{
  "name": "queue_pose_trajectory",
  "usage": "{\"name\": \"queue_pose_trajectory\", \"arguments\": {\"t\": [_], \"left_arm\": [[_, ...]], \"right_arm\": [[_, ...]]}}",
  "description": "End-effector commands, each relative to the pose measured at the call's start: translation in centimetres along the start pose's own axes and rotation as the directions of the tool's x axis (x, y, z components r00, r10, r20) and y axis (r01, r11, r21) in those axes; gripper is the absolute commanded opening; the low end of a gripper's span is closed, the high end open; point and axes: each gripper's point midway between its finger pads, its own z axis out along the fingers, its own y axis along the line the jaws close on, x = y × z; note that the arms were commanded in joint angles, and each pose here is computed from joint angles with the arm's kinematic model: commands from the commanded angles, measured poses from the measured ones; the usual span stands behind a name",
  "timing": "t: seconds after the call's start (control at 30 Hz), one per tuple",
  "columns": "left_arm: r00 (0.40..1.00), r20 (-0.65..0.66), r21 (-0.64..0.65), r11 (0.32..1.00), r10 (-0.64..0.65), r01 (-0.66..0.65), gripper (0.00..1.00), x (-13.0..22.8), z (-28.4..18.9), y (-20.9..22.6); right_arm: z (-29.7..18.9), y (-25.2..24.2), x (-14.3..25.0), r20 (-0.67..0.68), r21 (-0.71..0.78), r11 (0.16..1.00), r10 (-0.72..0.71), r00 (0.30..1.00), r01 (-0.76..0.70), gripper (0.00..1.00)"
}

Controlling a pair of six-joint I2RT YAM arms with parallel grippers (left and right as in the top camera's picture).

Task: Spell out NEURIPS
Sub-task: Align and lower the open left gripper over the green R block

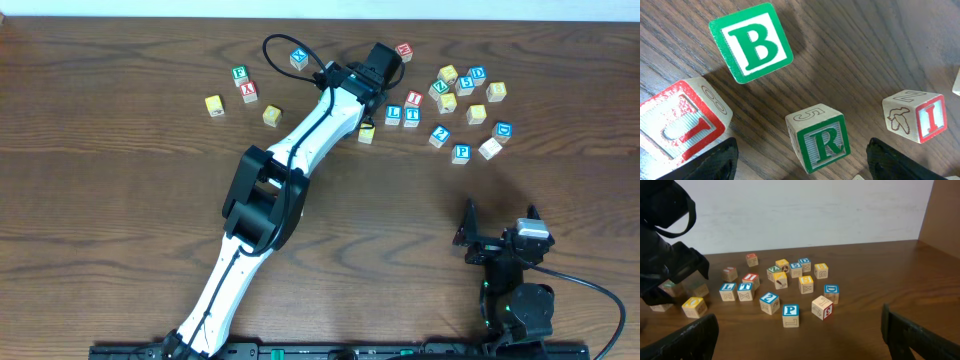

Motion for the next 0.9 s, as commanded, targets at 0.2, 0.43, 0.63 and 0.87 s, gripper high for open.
{"name": "queue_pose_trajectory", "arguments": {"t": [0.2, 0.43, 0.63, 0.87], "left_arm": [[0.999, 0.039, -0.011, 1.0, -0.016, 0.016, 0.74, -0.9, 0.6, 0.1], [0.998, 0.059, -0.06, 0.998, 0.036, -0.032, 0.73, -1.4, 0.6, 1.3], [0.997, 0.059, -0.063, 0.997, 0.057, -0.054, 0.73, -1.8, 0.6, 1.3], [0.997, 0.064, -0.047, 0.998, 0.054, -0.051, 0.73, -1.9, 0.6, 0.9]], "right_arm": [[0.0, 0.0, 0.1, -0.003, 0.001, 1.0, -0.009, 1.0, 0.009, 0.99], [0.0, 0.0, 0.1, -0.003, 0.001, 1.0, -0.009, 1.0, 0.009, 0.99], [0.0, 0.0, 0.1, -0.003, 0.001, 1.0, -0.009, 1.0, 0.009, 0.99], [0.0, 0.0, 0.1, -0.003, 0.001, 1.0, -0.009, 1.0, 0.009, 0.99]]}}
